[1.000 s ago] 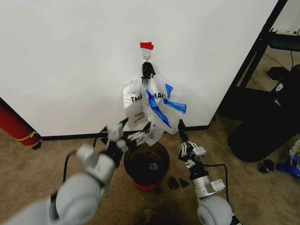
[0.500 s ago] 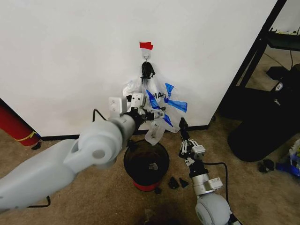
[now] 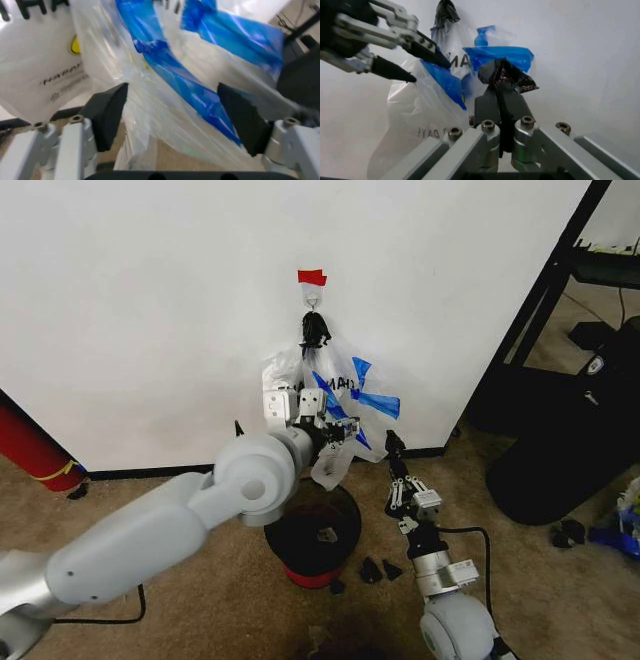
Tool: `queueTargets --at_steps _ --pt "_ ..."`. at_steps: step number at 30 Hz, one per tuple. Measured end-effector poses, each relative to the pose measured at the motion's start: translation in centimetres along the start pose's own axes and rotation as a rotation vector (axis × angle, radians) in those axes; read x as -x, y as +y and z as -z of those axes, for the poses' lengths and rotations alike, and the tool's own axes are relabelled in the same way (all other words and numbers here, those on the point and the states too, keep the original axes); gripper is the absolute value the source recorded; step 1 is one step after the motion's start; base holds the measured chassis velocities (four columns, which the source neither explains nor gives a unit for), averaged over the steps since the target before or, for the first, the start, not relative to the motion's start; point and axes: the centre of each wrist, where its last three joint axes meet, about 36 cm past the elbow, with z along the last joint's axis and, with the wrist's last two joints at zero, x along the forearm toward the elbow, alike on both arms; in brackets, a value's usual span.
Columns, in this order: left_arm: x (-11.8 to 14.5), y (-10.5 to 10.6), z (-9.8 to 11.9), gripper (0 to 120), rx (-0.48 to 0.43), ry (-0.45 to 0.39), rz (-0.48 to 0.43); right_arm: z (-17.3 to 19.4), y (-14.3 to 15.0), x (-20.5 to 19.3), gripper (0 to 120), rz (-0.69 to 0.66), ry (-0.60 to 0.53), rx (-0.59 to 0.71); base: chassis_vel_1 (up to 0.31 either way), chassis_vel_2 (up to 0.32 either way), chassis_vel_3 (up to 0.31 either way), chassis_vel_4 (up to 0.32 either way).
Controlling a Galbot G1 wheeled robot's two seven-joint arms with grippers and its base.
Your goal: Pick up the garbage bag from the wall and place it over the trash bin.
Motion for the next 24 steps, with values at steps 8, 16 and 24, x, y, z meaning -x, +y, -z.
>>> queueTargets --at_steps 8,16,24 --pt "1.4 -0.1 0.0 41 -0.023 -0.03 0.018 -0.2 0.1 -0.1 0 0.002 0.007 0.002 0.0 0.0 0.0 0.0" --pt "2.5 -0.3 0.0 17 -0.035 -0.03 0.024 -0.5 0.1 -0.3 0 0.007 0.011 -0.002 0.0 0.0 0.0 0.0" --pt "2.7 0.0 0.3 0 -0.07 -0.057 0.015 -0.7 0.0 -0.3 0 -0.002 0.014 -0.003 0.0 0.0 0.0 0.0"
